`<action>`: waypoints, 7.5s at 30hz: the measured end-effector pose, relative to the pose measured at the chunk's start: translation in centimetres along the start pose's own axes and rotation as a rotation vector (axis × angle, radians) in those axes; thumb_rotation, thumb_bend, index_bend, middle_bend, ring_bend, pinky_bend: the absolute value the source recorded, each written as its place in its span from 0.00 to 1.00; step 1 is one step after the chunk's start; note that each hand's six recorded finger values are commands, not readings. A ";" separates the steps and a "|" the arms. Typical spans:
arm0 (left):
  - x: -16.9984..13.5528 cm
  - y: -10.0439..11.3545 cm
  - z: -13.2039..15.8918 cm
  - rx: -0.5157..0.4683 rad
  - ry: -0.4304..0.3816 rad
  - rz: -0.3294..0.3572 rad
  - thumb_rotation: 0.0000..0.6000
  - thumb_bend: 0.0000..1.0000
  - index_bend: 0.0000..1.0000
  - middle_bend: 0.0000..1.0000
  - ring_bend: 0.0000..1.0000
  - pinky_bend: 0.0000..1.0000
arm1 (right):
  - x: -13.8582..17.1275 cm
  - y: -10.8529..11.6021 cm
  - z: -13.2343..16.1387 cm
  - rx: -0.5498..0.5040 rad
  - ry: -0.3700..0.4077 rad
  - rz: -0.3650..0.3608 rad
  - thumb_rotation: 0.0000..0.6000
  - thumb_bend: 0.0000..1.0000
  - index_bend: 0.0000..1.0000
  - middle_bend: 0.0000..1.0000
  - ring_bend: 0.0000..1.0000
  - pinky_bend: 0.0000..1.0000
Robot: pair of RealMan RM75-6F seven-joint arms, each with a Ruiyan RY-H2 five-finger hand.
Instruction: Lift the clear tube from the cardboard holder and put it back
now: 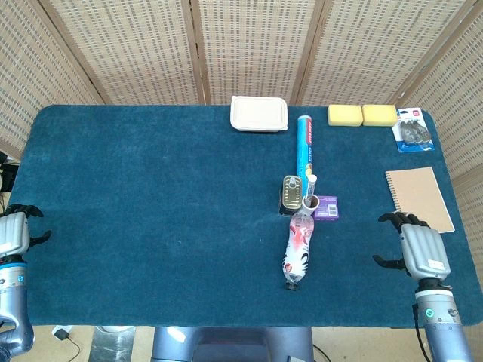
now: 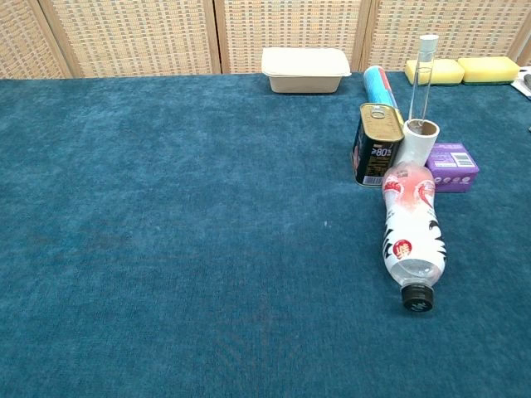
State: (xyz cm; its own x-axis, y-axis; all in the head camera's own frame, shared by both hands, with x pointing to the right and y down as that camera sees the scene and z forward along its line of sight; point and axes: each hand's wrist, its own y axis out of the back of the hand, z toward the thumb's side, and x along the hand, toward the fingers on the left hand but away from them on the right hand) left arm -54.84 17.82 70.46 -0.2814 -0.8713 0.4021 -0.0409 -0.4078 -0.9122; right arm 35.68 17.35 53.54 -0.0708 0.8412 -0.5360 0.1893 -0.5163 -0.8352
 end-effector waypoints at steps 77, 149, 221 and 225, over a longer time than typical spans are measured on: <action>-1.9 0.0 -1.8 -0.011 0.086 0.022 1.00 0.16 0.48 0.44 0.25 0.34 | -8.9 -5.4 9.7 -0.402 0.151 -0.113 1.00 0.15 0.34 0.35 0.33 0.40; -2.4 0.0 -2.3 -0.012 0.113 0.027 1.00 0.16 0.48 0.44 0.25 0.34 | -12.3 -7.6 12.0 -0.319 0.161 -0.091 1.00 0.16 0.38 0.38 0.34 0.40; -2.6 0.0 -2.5 -0.012 0.121 0.028 1.00 0.16 0.48 0.44 0.25 0.34 | -13.4 -8.5 11.9 -0.183 0.122 -0.123 1.00 0.17 0.49 0.53 0.51 0.45; -2.6 -0.1 -2.5 -0.012 0.121 0.028 1.00 0.16 0.48 0.45 0.25 0.34 | -13.4 -8.4 11.9 -0.185 0.119 -0.128 1.00 0.18 0.50 0.56 0.54 0.46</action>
State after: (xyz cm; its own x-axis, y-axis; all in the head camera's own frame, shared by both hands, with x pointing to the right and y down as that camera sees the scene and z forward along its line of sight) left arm -56.47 20.75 69.28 -0.3964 -0.8425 0.3648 -0.0430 -0.3799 -0.9240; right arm 23.42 8.50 66.29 0.0078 0.9166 -0.3996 0.3634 -0.3749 -0.8529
